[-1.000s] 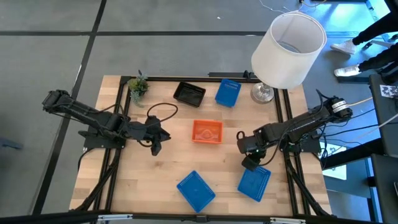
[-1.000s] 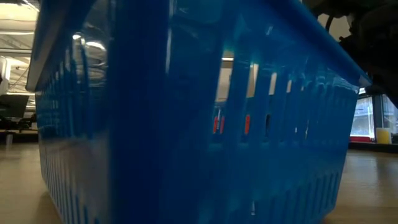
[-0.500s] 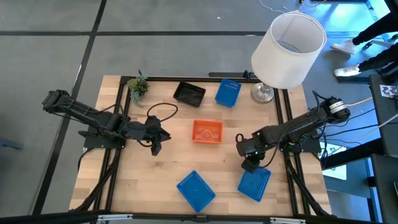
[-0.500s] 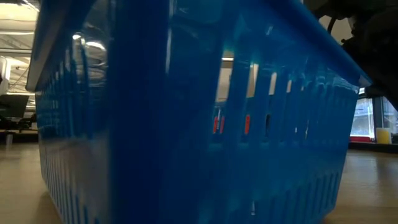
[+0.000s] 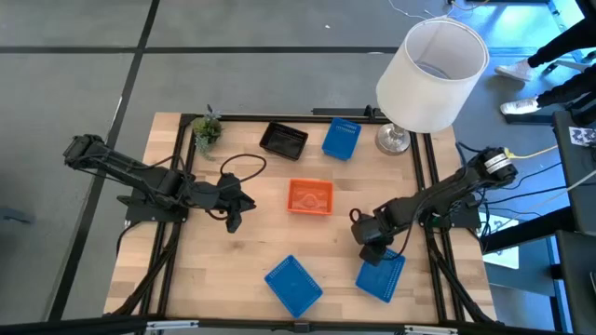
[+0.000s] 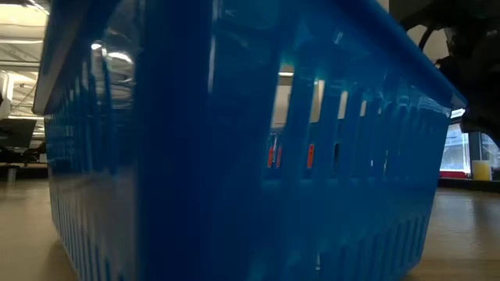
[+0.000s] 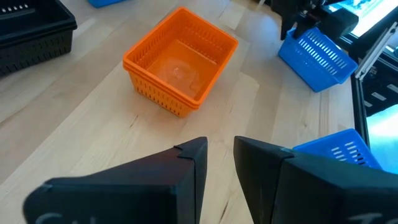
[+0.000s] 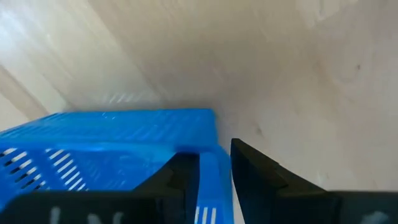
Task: Stack baskets by color
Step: Stack the bottom right blue bin on the top blue bin
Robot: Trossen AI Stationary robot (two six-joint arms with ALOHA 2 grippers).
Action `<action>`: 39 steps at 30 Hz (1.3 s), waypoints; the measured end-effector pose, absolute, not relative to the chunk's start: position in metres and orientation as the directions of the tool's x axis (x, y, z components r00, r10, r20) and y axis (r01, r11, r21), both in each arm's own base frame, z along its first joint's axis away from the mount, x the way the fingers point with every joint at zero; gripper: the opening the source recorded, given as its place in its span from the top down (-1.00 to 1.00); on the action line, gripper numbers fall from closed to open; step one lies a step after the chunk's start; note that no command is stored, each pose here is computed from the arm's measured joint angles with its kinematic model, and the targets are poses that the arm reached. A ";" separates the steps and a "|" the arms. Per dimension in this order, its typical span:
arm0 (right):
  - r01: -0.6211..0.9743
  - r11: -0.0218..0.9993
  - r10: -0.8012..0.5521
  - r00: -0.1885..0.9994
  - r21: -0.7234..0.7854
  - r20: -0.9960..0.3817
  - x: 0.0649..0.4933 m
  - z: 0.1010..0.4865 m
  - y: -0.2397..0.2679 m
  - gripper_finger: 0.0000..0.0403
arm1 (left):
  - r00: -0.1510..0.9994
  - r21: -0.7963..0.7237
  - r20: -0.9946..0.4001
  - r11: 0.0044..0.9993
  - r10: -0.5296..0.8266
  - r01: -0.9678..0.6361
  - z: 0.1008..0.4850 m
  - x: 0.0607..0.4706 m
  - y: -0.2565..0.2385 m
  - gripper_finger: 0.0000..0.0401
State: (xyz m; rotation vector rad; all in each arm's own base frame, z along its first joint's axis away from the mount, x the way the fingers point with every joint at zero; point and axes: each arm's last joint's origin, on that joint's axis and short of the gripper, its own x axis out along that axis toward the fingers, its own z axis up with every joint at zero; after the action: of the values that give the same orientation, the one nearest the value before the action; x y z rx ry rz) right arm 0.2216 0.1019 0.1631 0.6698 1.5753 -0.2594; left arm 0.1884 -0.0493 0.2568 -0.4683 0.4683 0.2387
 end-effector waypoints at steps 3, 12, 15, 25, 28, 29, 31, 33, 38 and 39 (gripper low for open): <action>0.569 0.797 0.241 0.008 0.203 -0.970 0.223 0.160 0.101 0.58 | 0.868 -0.377 -0.484 0.868 0.114 -0.324 0.257 0.188 -0.049 0.65; 0.613 0.750 0.322 -0.011 0.248 -0.947 0.233 0.164 0.083 0.96 | 0.867 -0.336 -0.485 0.891 0.113 -0.304 0.257 0.188 -0.050 0.65; 0.603 0.740 0.382 -0.010 0.300 -0.924 0.242 0.177 0.075 0.98 | 0.867 -0.325 -0.485 0.898 0.112 -0.298 0.257 0.188 -0.050 0.65; 0.600 0.764 0.213 0.113 0.238 -0.970 0.274 0.262 0.021 0.99 | 0.867 -0.242 -0.485 0.937 0.110 -0.254 0.257 0.188 -0.050 0.65; 0.621 0.769 0.055 0.171 0.151 -0.984 0.279 0.284 -0.005 0.99 | 0.867 -0.228 -0.485 0.942 0.110 -0.247 0.257 0.188 -0.050 0.65; 0.624 0.772 0.002 0.191 0.123 -0.981 0.281 0.289 -0.014 0.99 | 0.867 -0.227 -0.485 0.942 0.110 -0.246 0.257 0.188 -0.050 0.65; 0.633 0.771 -0.097 0.228 0.072 -0.969 0.283 0.297 -0.035 0.99 | 0.867 -0.227 -0.485 0.942 0.112 -0.248 0.257 0.188 -0.050 0.65; 0.651 0.758 -0.185 0.247 0.021 -0.951 0.283 0.302 -0.058 0.99 | 0.867 -0.225 -0.484 0.941 0.117 -0.252 0.257 0.188 -0.049 0.65; 0.667 0.744 -0.330 0.319 -0.038 -0.888 0.279 0.310 -0.116 1.00 | 0.867 -0.269 -0.480 0.918 0.136 -0.293 0.257 0.188 -0.049 0.65; 0.661 0.748 -0.347 0.321 -0.054 -0.881 0.278 0.309 -0.127 1.00 | 0.866 -0.282 -0.480 0.911 0.137 -0.301 0.257 0.188 -0.048 0.65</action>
State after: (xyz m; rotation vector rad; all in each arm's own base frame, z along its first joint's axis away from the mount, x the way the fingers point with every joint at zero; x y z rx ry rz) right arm 0.2784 -0.1268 0.3092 0.3445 1.0514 -0.6793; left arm 0.1885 -0.0484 0.2569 -0.3596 0.4705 0.2347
